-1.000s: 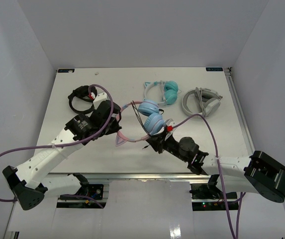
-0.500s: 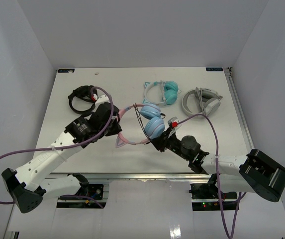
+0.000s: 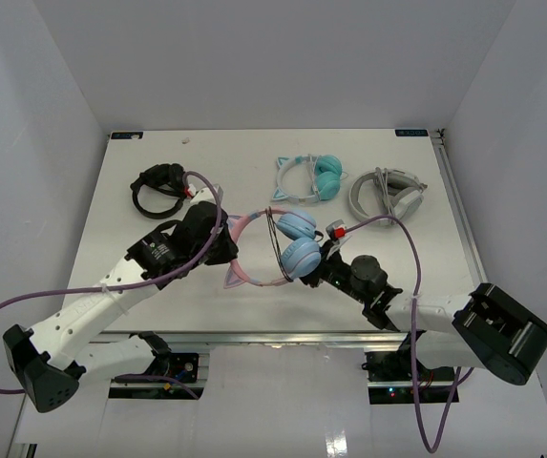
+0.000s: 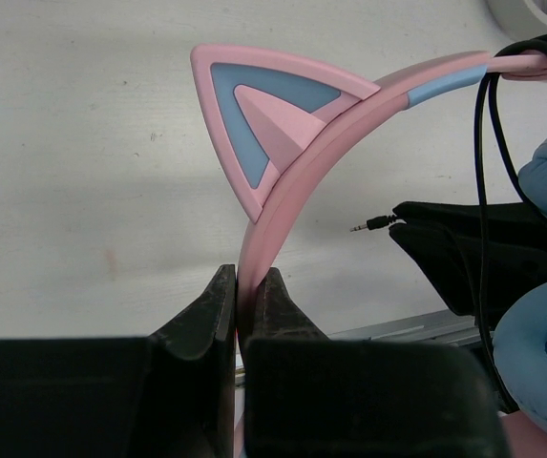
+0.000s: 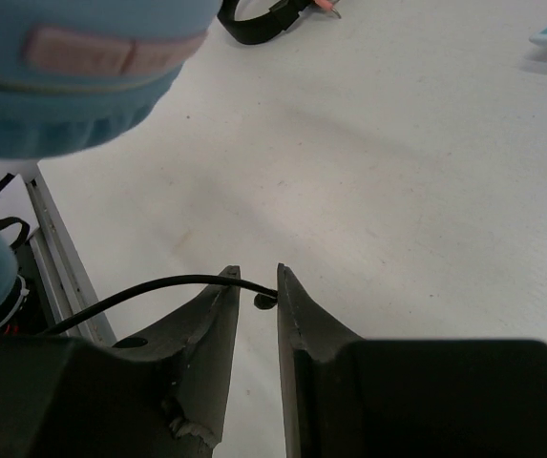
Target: Wrap the headphones
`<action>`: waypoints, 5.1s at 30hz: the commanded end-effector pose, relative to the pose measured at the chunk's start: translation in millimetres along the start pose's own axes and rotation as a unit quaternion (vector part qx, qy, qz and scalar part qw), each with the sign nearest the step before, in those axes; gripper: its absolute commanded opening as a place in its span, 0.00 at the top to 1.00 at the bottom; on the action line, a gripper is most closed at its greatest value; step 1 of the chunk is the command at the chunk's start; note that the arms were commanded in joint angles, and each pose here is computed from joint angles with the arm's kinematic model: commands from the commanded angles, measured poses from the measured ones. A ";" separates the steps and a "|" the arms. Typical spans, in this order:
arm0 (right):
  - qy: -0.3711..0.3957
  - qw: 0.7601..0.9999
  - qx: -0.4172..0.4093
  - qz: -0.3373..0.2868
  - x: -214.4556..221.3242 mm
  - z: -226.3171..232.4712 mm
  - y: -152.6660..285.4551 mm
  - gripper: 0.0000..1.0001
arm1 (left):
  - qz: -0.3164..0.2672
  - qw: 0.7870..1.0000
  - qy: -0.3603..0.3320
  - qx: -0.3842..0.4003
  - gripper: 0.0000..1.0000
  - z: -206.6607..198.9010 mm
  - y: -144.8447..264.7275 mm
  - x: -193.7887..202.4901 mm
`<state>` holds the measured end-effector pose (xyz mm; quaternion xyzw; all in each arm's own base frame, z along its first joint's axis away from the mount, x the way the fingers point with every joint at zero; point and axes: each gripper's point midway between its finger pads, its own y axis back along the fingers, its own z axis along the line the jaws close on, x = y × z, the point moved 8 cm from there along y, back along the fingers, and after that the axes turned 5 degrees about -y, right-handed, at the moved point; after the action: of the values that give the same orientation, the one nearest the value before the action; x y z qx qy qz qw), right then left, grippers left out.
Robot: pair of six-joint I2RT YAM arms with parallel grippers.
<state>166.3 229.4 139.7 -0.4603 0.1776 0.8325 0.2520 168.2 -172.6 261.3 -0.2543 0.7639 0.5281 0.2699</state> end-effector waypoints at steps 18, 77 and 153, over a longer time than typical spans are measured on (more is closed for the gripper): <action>-0.024 0.999 -0.029 -0.037 -26.3 -6.8 -6.7 0.71 | -0.005 0.995 -0.036 0.088 1.00 -12.8 -9.5 5.3; -0.048 0.966 -0.249 -0.045 -4.7 20.1 46.6 0.36 | -0.082 0.995 0.043 -0.025 1.00 -12.0 12.2 -54.4; 0.007 0.977 -0.170 -0.125 -26.4 6.6 25.5 0.92 | -0.021 0.990 0.071 0.118 1.00 -16.5 14.1 -13.9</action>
<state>142.6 204.9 95.0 -0.3777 0.1259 0.9040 0.1560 168.9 -174.3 256.5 -0.2568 0.7979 0.4912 0.2369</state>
